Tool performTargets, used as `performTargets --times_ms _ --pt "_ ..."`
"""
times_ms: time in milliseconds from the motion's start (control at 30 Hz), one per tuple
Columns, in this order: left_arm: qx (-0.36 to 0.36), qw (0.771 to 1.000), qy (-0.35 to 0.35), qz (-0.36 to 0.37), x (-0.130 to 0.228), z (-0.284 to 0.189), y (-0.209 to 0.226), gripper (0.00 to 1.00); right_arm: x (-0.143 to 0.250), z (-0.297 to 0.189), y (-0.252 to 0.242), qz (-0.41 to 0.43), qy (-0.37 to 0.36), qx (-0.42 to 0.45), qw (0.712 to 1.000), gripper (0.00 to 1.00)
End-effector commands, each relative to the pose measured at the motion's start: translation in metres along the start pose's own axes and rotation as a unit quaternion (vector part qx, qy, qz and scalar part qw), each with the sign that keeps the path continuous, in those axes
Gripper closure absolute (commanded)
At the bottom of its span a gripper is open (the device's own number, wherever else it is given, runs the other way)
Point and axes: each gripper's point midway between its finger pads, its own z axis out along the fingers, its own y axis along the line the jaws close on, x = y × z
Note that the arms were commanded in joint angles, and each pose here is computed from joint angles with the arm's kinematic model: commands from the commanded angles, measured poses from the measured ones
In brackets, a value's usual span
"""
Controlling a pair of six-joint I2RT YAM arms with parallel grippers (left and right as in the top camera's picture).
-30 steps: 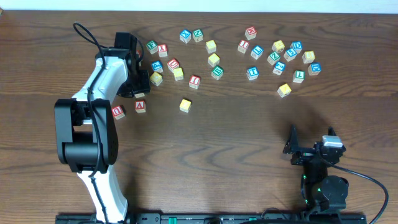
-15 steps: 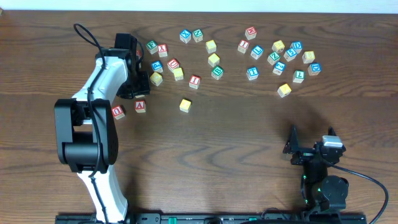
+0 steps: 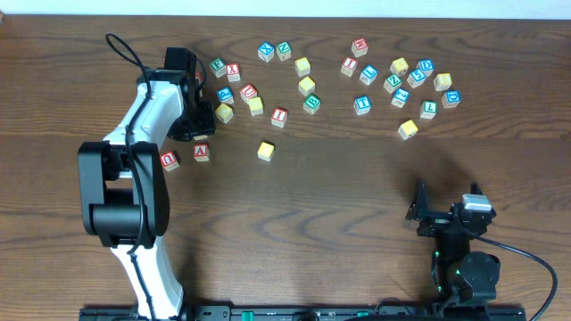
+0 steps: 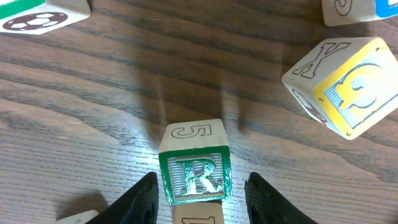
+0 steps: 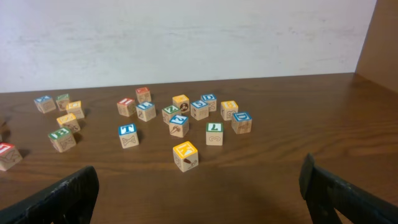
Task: Spell out ROBOT
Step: 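Close the left gripper on the green R block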
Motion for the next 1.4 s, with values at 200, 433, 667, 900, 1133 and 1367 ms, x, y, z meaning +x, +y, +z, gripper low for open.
performTargets --times_ms 200,433,667,900,1133,1367 --pt "-0.002 1.0 -0.018 -0.004 -0.0112 -0.0079 0.0006 0.55 0.0 -0.0002 -0.0019 -0.005 -0.001 0.003 1.0 0.01" --pt "-0.002 1.0 -0.019 -0.004 -0.0116 -0.0079 0.0006 0.55 0.0001 -0.0002 -0.0019 -0.005 -0.001 0.003 1.0 0.01" --pt "-0.001 1.0 -0.025 -0.004 -0.0145 -0.0078 0.0 0.55 0.0001 -0.0002 -0.0019 -0.005 -0.001 0.003 1.0 0.01" --pt "0.0 1.0 -0.028 -0.003 -0.0163 -0.0079 -0.0004 0.55 0.0 -0.0002 -0.0019 -0.005 -0.001 0.003 1.0 0.01" --pt "0.0 0.999 -0.032 -0.003 -0.0181 -0.0079 -0.0007 0.55 0.0 -0.0002 -0.0019 -0.005 -0.001 0.003 1.0 0.01" --pt "0.0 0.999 -0.033 -0.003 -0.0189 -0.0073 -0.0008 0.55 0.0 -0.0002 -0.0019 -0.005 -0.001 0.003 1.0 0.01"
